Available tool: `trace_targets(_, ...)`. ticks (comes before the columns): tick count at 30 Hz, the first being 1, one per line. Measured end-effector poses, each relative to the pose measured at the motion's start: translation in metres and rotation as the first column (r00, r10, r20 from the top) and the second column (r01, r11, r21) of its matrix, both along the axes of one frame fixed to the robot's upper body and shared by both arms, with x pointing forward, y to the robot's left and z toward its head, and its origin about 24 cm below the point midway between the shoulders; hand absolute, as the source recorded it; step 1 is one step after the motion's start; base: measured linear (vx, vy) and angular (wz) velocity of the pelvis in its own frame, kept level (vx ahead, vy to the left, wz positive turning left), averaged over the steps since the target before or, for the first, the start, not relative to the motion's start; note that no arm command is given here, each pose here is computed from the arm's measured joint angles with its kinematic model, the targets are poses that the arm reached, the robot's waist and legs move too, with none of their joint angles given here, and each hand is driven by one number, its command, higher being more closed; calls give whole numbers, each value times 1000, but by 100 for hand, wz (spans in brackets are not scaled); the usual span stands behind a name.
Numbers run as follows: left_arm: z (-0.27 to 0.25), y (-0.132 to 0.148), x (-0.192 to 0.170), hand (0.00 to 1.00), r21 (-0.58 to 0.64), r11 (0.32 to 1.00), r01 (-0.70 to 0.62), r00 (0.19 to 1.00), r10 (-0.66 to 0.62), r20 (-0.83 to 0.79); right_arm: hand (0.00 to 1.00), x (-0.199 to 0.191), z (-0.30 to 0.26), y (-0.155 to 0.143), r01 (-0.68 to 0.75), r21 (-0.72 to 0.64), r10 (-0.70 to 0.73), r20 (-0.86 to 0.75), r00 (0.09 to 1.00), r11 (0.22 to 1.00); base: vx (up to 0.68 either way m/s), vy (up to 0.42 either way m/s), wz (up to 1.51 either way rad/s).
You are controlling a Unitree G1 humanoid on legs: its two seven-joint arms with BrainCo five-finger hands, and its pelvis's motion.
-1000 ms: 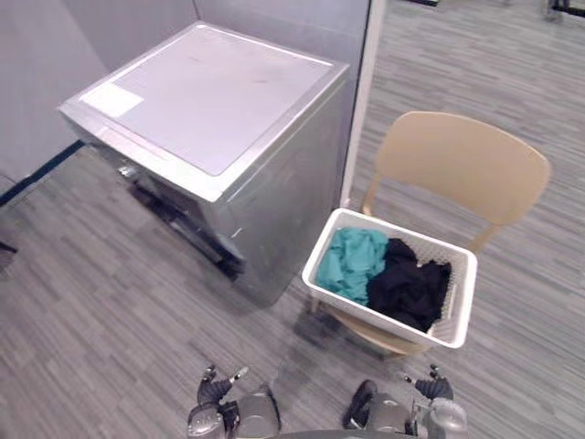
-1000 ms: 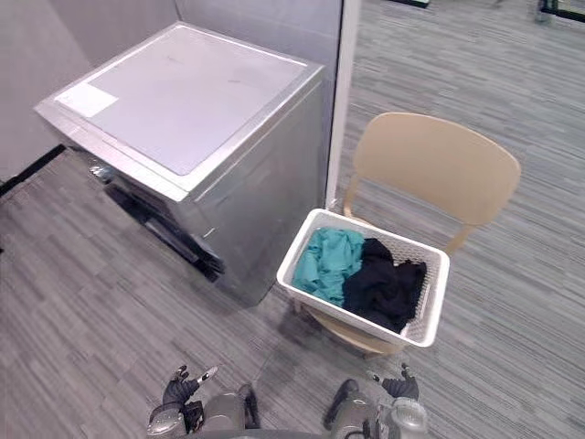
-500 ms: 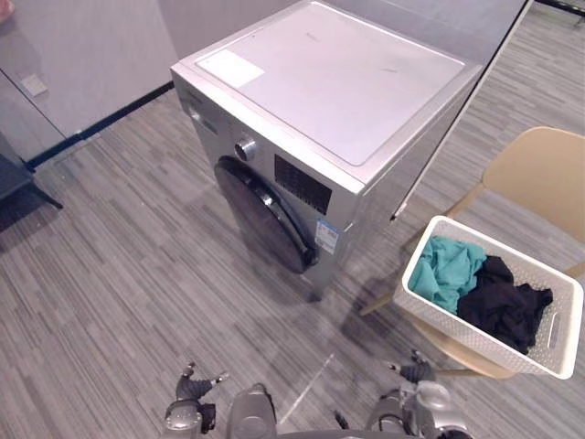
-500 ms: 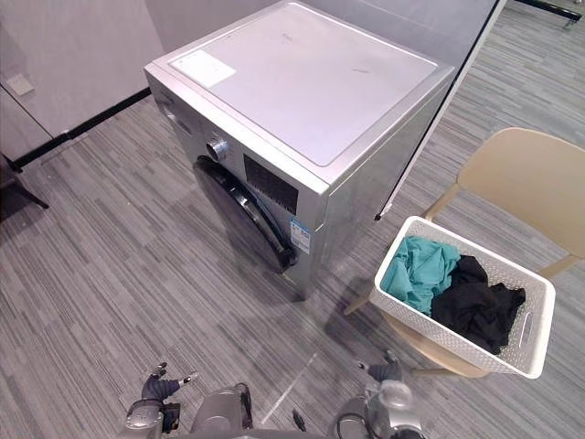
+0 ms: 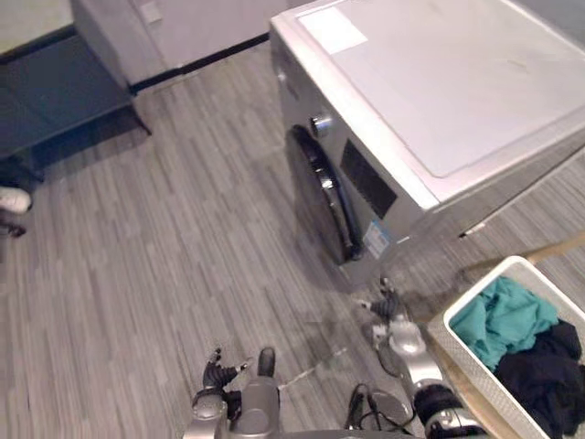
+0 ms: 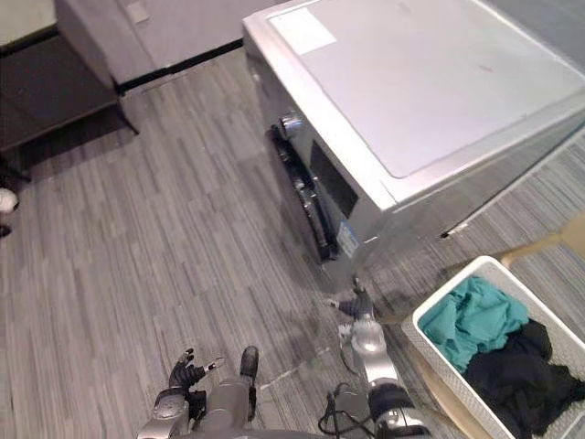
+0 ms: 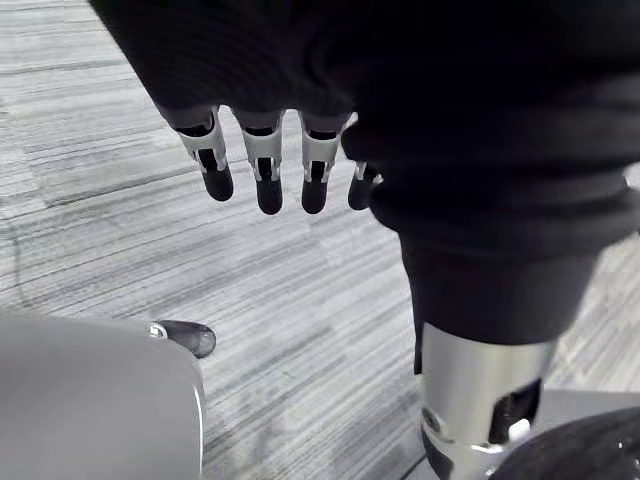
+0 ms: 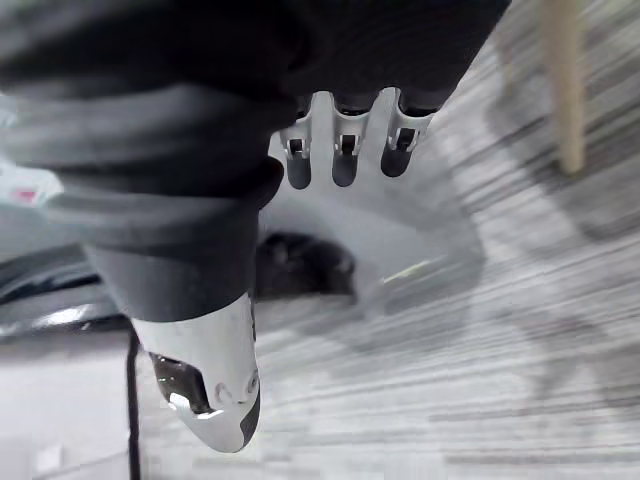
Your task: Pick up the laundry basket with both hands and put the clothes into the washing machine.
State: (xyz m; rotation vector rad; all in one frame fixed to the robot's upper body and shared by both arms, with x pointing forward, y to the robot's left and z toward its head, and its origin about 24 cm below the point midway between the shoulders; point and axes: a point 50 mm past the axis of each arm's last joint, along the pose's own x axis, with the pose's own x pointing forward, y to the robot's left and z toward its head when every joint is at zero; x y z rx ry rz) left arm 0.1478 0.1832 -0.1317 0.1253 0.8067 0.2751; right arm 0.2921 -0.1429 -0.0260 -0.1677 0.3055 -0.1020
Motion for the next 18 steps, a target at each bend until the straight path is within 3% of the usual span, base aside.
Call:
trace_targets(8, 17, -3, 20, 0, 15, 1000, 0, 992, -2, 124, 0, 46, 83, -24, 166, -12, -154, 311, 938, 986, -75, 47, 17)
trace_targets(13, 20, -2, 23, 0, 11, 1000, -19, 989, 17, 148, 0, 57, 109, -41, 211, -50, -176, 386, 905, 976, -129, 28, 1)
trace_targets(18, 25, -3, 35, 0, 27, 999, 23, 983, -28, 180, 0, 73, 115, -25, 157, -46, -129, 367, 921, 987, -143, -14, -3)
